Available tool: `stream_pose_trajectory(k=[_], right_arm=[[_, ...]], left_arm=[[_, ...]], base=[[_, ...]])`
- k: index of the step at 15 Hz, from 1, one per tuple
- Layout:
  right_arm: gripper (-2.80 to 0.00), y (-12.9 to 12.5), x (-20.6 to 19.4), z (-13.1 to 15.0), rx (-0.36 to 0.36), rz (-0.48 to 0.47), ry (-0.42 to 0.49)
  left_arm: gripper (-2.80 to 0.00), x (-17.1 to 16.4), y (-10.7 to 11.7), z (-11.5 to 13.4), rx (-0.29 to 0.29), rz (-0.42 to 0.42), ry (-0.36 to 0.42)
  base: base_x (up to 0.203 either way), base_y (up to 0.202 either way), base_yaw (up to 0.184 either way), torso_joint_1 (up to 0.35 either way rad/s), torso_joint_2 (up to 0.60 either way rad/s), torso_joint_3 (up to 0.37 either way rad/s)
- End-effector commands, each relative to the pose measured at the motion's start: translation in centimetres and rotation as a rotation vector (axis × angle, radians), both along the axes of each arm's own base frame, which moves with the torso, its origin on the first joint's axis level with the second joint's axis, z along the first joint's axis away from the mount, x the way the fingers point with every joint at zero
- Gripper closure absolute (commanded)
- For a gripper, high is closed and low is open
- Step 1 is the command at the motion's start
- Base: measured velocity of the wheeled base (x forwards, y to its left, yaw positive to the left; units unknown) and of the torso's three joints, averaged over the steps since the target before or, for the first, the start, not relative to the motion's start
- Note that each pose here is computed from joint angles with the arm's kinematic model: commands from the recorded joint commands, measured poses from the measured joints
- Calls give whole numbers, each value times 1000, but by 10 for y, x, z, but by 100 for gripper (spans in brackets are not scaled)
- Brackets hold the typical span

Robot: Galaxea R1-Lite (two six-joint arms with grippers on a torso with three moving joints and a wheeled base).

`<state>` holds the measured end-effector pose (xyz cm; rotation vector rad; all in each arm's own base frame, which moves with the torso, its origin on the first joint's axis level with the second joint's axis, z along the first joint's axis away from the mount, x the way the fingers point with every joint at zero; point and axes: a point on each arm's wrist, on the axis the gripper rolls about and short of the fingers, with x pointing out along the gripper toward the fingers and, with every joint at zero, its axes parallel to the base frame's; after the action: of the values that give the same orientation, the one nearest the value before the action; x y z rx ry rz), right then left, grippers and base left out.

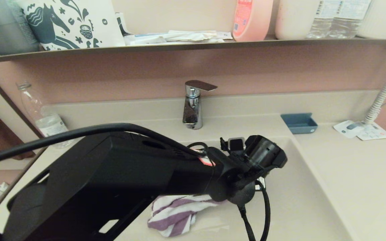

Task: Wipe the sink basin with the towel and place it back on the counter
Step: Wipe the sink

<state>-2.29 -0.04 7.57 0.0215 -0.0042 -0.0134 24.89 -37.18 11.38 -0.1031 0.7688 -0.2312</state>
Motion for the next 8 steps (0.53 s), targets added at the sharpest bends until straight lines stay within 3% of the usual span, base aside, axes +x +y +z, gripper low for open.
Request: stream_pose_trajectory(k=[1, 5, 8], right_arm=[[0, 0, 0, 0, 0, 0, 1], [0, 0, 0, 0, 0, 1, 1], [0, 0, 0, 0, 0, 0, 1]], left_arm=[[0, -18, 6, 1, 40, 10, 83], [0, -40, 32, 15, 118, 50, 303], [0, -56, 42, 5, 188, 79, 418]], base=[[0, 0, 0, 0, 0, 0], [0, 0, 0, 0, 0, 0], [0, 0, 0, 0, 0, 0]])
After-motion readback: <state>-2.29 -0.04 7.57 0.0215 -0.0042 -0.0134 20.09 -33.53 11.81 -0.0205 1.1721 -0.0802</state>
